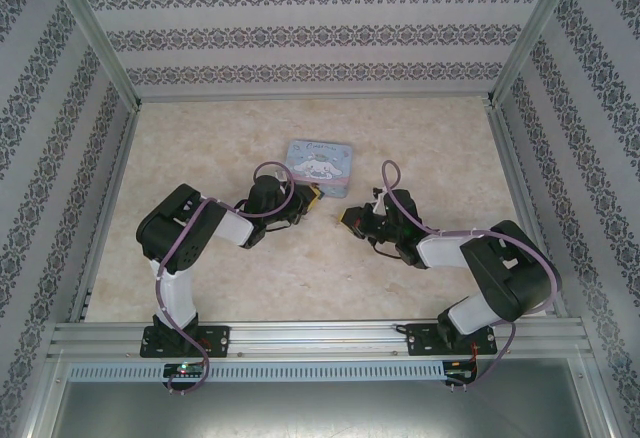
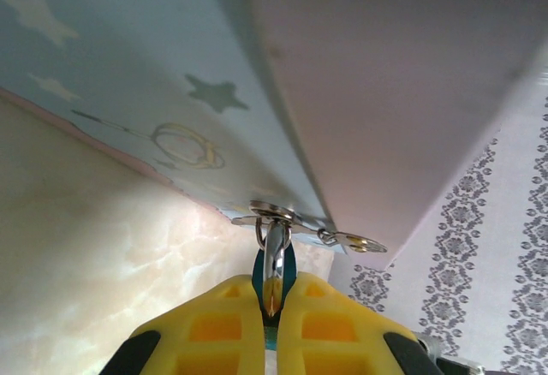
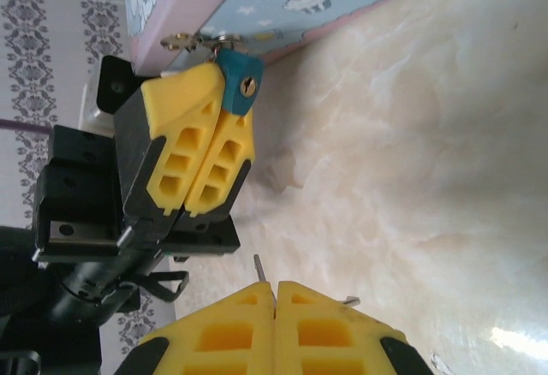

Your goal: Unlock the padlock with the key

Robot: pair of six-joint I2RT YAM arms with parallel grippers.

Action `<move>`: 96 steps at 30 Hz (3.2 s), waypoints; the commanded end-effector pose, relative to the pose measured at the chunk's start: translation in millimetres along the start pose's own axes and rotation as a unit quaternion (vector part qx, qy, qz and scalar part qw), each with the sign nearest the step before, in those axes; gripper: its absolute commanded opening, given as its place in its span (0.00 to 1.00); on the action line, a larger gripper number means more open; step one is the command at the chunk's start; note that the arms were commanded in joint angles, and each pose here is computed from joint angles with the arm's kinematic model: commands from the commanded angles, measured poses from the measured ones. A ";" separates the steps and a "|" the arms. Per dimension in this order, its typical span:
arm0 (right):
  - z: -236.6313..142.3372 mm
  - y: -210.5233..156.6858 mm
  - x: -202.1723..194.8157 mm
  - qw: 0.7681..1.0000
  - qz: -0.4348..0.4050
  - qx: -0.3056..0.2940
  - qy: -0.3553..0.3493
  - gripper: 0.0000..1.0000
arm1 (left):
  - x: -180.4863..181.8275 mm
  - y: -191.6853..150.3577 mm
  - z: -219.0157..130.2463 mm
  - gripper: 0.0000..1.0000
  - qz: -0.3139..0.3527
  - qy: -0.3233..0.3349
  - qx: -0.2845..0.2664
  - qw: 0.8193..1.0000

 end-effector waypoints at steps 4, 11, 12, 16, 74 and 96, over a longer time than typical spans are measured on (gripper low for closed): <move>-0.3 8.4 12.2 0.999 0.014 -0.049 0.020 0.00 | -30.0 6.3 -8.6 0.00 -0.028 -0.074 -0.005 0.997; 10.0 9.4 15.6 0.996 0.056 -0.072 0.022 0.00 | -33.9 8.2 -10.8 0.00 -0.047 -0.089 -0.020 0.995; 12.1 9.5 20.6 0.995 0.056 -0.076 0.033 0.00 | -33.9 8.1 -10.6 0.00 -0.048 -0.090 -0.021 0.995; 20.0 8.7 28.9 0.993 0.068 -0.084 0.043 0.00 | -32.5 8.0 -10.5 0.00 -0.054 -0.093 -0.023 0.994; 45.7 26.7 35.4 0.989 0.103 -0.094 0.049 0.00 | -30.3 2.1 -8.7 0.00 -0.049 -0.089 -0.016 0.995; 49.8 32.4 28.3 0.989 0.107 -0.097 0.042 0.00 | -33.2 -1.5 -5.8 0.00 -0.051 -0.094 -0.010 0.994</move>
Point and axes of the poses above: each hand's point on the last joint's axis, 136 mm out from that joint toward the fingers, its own z axis out along the fingers, its own x axis along the line the jaws close on, y = z × x, the point moved 8 cm from there along -z, back along the fingers, and after that the axes turned 8 degrees about z, right-handed, at the moved point
